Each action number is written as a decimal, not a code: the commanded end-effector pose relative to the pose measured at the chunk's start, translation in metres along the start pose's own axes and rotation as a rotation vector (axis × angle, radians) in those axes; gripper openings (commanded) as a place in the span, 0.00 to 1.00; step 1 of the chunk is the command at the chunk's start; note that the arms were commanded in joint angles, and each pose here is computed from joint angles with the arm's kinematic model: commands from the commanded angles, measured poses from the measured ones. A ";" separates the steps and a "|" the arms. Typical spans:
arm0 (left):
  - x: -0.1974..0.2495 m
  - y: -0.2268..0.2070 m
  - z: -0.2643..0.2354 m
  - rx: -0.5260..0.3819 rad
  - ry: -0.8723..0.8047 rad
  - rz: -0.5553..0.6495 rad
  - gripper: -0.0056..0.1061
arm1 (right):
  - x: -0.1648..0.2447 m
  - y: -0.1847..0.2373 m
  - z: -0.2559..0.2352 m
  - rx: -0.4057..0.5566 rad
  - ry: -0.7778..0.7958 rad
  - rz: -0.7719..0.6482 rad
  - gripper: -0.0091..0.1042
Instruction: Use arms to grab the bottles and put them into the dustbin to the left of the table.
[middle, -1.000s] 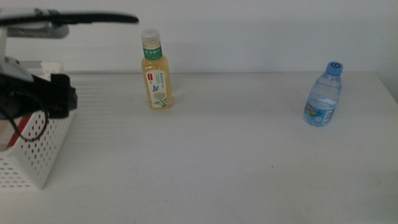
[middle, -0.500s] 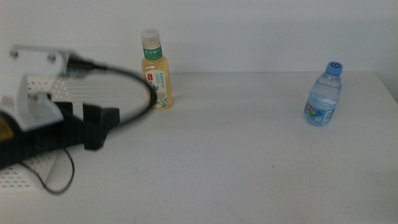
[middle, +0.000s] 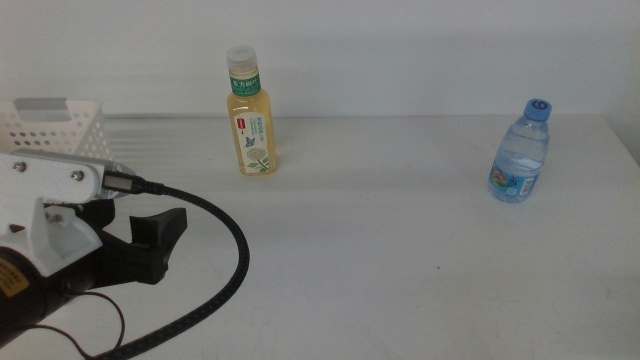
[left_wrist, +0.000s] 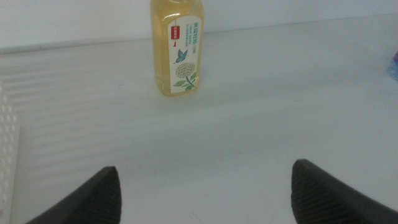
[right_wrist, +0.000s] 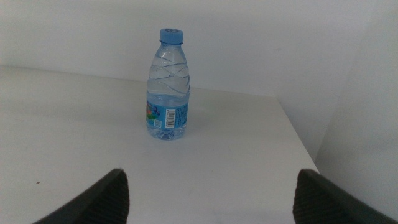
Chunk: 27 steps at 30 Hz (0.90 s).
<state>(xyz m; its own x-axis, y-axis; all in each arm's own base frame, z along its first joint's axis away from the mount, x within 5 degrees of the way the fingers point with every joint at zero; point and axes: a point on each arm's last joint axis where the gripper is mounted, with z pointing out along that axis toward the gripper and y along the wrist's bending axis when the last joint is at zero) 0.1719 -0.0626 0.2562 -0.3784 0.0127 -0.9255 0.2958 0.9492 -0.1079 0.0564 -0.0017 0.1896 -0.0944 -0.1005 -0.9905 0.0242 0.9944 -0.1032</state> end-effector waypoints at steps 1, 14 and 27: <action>-0.016 -0.001 -0.003 0.000 -0.120 -0.012 0.86 | -0.010 -0.001 -0.003 0.014 -0.107 -0.019 0.92; -0.011 0.002 0.026 -0.025 -0.158 0.021 0.86 | -0.010 -0.001 -0.003 0.014 -0.107 -0.019 0.92; -0.010 0.003 0.103 -0.040 -0.331 0.091 0.86 | -0.010 -0.001 -0.003 0.014 -0.107 -0.019 0.92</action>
<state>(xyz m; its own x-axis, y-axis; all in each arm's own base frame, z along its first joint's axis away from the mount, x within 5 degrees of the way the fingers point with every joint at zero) 0.2564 -0.0877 0.2066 -0.1865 0.0351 -0.9818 0.2729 0.9619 -0.0174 0.0564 -0.0017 0.1892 -0.0954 -0.1004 -0.9904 0.0241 0.9944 -0.1032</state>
